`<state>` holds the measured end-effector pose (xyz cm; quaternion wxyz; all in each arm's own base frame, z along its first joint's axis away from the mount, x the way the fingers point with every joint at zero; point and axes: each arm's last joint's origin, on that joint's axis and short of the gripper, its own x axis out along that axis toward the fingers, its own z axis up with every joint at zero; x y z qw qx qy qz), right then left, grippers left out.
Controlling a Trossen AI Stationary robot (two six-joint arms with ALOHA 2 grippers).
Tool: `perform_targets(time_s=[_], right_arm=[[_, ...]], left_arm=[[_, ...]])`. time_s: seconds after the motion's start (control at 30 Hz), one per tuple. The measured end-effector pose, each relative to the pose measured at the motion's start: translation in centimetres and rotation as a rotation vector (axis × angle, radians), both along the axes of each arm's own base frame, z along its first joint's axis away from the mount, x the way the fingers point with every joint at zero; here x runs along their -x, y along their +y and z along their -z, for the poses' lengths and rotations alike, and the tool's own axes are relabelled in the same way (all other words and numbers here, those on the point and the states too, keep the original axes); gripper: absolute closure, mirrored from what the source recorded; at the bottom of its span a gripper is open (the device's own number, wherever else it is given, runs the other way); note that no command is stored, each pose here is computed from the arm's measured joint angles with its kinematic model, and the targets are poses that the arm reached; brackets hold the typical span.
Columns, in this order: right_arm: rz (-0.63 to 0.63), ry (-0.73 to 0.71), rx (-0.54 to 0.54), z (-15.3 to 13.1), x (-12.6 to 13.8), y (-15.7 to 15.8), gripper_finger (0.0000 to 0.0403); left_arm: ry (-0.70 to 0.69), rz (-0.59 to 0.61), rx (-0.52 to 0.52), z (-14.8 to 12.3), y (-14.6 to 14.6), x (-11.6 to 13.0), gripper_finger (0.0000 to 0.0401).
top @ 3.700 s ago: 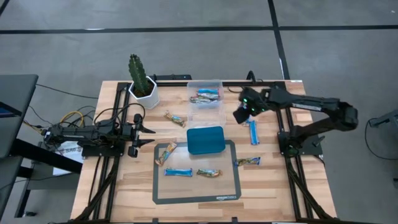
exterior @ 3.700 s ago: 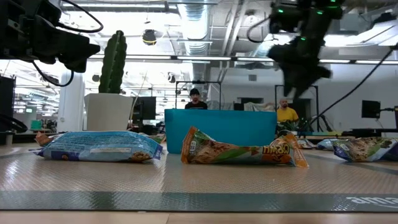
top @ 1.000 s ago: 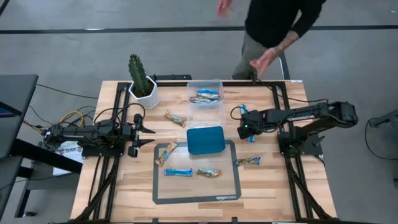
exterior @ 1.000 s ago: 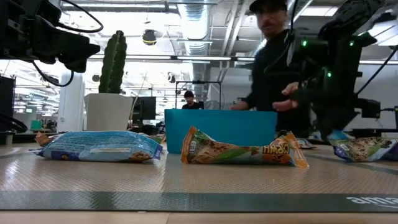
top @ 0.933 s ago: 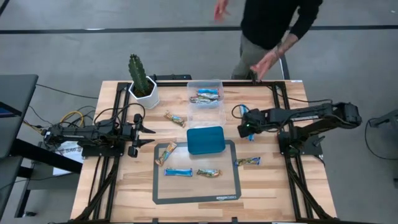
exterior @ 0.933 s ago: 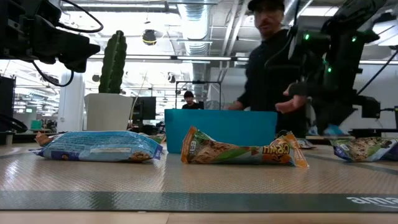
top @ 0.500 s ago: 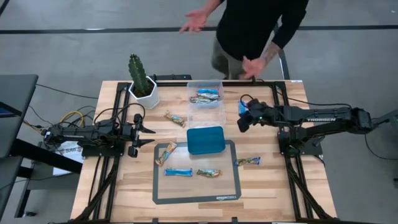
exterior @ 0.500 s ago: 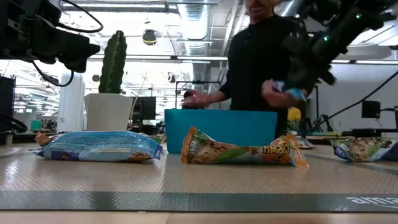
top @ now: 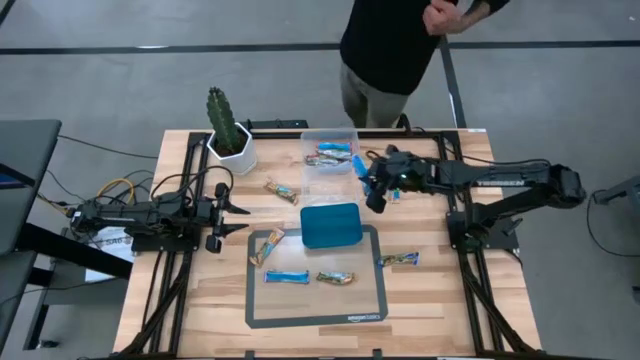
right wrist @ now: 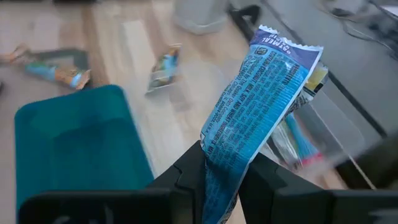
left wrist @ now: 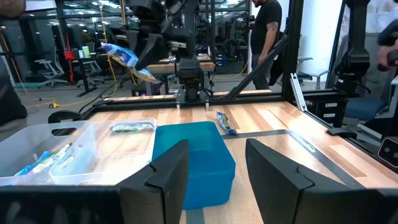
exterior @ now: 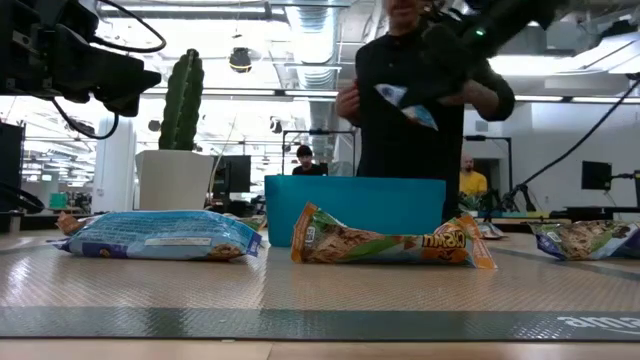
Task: Pick and place Granola Bars by type
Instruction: Put the top blue granola bar into the bottom transparent bin
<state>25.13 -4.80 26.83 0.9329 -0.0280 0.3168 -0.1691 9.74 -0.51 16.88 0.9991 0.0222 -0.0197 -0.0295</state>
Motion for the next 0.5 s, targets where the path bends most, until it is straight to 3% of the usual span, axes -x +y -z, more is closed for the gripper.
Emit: perform_targets(time_s=[0.23,0.5], right_arm=[[-0.184,0.169,0.079,-0.8,-4.8,-1.2,0.0335],[-0.279,0.366,0.113,0.6,-8.8,-2.8,0.0335]], left_arm=[[0.0,0.0,0.0,0.0,0.0,0.0,0.0248],[0.0,0.0,0.0,0.0,0.0,0.0,0.0248]])
